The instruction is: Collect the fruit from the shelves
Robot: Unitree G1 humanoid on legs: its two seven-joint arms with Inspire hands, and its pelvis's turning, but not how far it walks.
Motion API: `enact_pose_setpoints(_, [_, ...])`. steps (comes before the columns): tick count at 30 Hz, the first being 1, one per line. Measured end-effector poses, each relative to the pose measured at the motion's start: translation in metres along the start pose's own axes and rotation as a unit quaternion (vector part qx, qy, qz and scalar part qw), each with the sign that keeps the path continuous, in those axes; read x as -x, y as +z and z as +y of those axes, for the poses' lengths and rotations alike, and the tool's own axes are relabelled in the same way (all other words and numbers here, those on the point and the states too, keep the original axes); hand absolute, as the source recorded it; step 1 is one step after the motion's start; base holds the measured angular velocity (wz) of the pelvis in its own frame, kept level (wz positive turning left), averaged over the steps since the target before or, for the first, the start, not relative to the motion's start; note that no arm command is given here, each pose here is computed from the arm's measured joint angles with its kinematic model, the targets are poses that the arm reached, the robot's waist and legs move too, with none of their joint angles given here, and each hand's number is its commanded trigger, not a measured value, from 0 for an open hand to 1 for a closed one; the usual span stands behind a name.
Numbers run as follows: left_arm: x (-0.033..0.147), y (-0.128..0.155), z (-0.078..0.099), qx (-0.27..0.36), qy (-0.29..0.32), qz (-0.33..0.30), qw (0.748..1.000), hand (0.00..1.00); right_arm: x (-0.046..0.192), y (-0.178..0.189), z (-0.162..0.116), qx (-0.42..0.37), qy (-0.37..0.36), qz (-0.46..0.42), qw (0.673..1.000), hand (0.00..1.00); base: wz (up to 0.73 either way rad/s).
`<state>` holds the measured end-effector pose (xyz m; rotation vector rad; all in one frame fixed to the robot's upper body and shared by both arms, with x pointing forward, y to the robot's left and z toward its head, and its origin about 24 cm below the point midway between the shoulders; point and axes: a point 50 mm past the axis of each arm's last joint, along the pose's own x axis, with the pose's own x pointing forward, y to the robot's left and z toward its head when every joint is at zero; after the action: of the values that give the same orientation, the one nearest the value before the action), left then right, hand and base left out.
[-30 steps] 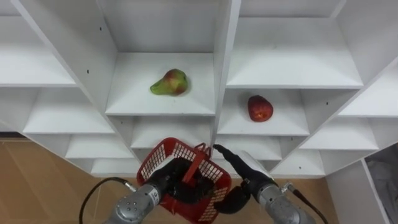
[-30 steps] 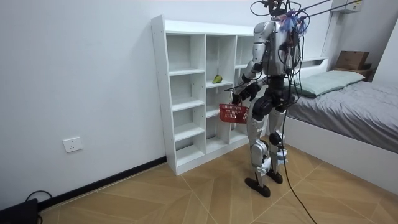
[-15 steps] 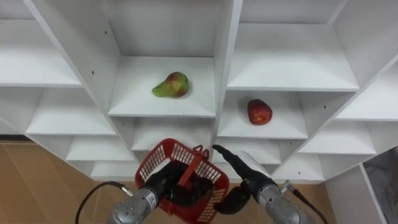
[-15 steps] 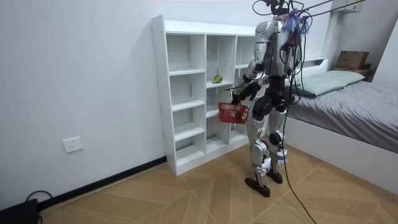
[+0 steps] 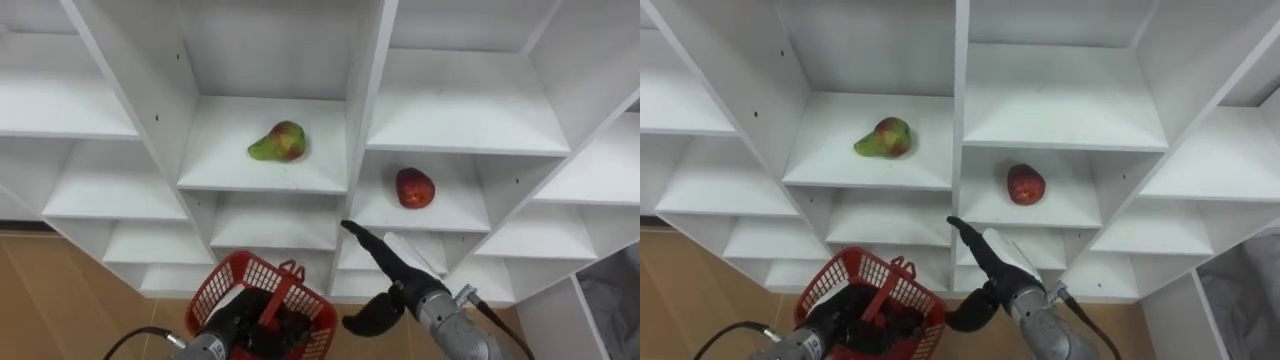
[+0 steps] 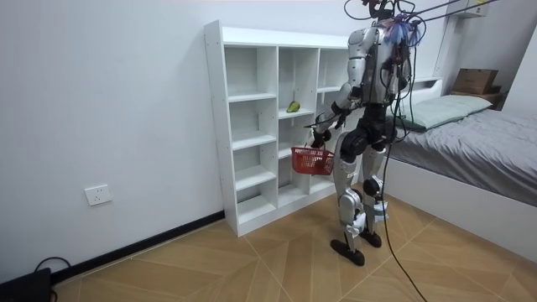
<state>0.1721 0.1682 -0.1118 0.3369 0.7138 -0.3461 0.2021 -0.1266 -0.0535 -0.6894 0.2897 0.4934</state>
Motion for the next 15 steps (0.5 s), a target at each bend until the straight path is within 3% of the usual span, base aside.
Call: enact_pose_setpoints(15, [0.003, -0.009, 0.003, 0.041, 0.024, 0.01, 0.999, 1.0, 0.0, 0.034, -0.018, 0.021, -0.043, -0.077, 0.996, 0.0, 0.0])
